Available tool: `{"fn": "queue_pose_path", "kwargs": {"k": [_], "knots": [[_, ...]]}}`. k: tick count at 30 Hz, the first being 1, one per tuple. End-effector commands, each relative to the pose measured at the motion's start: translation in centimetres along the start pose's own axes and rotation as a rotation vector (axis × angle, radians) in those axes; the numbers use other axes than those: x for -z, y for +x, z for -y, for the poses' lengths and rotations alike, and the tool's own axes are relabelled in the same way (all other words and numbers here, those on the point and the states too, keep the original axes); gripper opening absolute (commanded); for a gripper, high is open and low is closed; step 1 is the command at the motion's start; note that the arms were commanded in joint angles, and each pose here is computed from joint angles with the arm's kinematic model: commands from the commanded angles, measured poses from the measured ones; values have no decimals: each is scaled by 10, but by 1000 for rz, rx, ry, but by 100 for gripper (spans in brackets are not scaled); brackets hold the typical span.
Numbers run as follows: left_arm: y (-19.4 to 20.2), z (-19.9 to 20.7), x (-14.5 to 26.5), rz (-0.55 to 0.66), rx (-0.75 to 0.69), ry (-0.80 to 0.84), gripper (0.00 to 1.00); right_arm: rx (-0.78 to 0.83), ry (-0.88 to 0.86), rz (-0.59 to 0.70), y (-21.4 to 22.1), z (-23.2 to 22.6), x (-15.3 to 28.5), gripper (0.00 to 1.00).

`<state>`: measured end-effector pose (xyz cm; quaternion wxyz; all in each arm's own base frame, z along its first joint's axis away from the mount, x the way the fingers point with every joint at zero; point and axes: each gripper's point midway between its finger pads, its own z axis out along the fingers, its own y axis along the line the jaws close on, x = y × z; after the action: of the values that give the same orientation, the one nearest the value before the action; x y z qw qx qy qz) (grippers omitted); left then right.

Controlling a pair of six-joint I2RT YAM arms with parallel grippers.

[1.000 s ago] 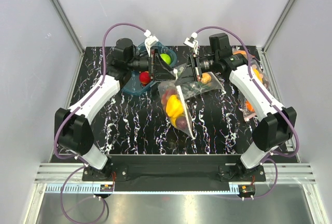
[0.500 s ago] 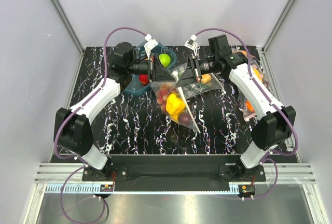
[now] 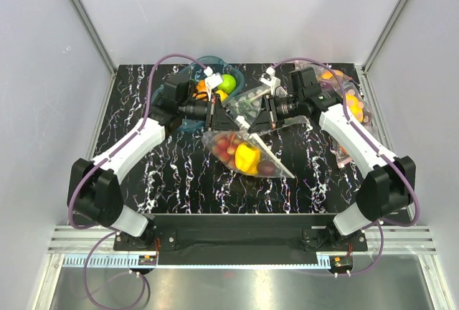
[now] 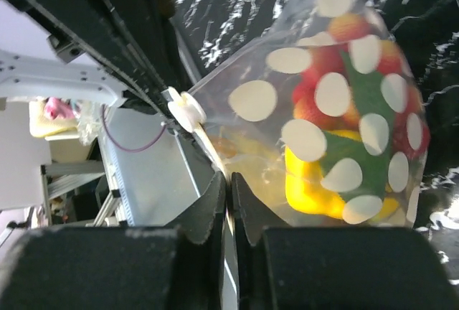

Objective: Open the zip-top bag and remove the fake food

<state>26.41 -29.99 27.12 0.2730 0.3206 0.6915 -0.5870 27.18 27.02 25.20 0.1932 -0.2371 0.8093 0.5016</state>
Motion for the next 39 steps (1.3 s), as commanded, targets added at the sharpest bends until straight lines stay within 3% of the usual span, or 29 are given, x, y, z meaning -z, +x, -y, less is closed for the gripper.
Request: {"fn": "queue_pose_path", "kwargs": {"k": [1, 4, 5, 12, 18, 29, 39], "knots": [[0, 8, 12, -5, -73, -50, 0, 54, 110, 110, -22, 13, 9, 14], [-1, 9, 12, -2, -68, -45, 0, 60, 131, 131, -28, 15, 10, 31], [-3, 11, 12, 4, -77, -42, 0, 77, 138, 142, -33, 12, 13, 41], [-9, 19, 9, 3, -81, 13, 0, 148, 193, 177, -52, -2, 30, 71], [-6, 18, 9, -8, -82, 17, 0, 215, 213, 223, -69, -8, 38, 74], [-5, 9, 5, -18, -65, 22, 0, 186, 3, 158, -61, -26, 18, 73], [-12, 9, 2, -18, -44, 54, 0, 190, -69, 83, -55, -25, 3, 68]]}}
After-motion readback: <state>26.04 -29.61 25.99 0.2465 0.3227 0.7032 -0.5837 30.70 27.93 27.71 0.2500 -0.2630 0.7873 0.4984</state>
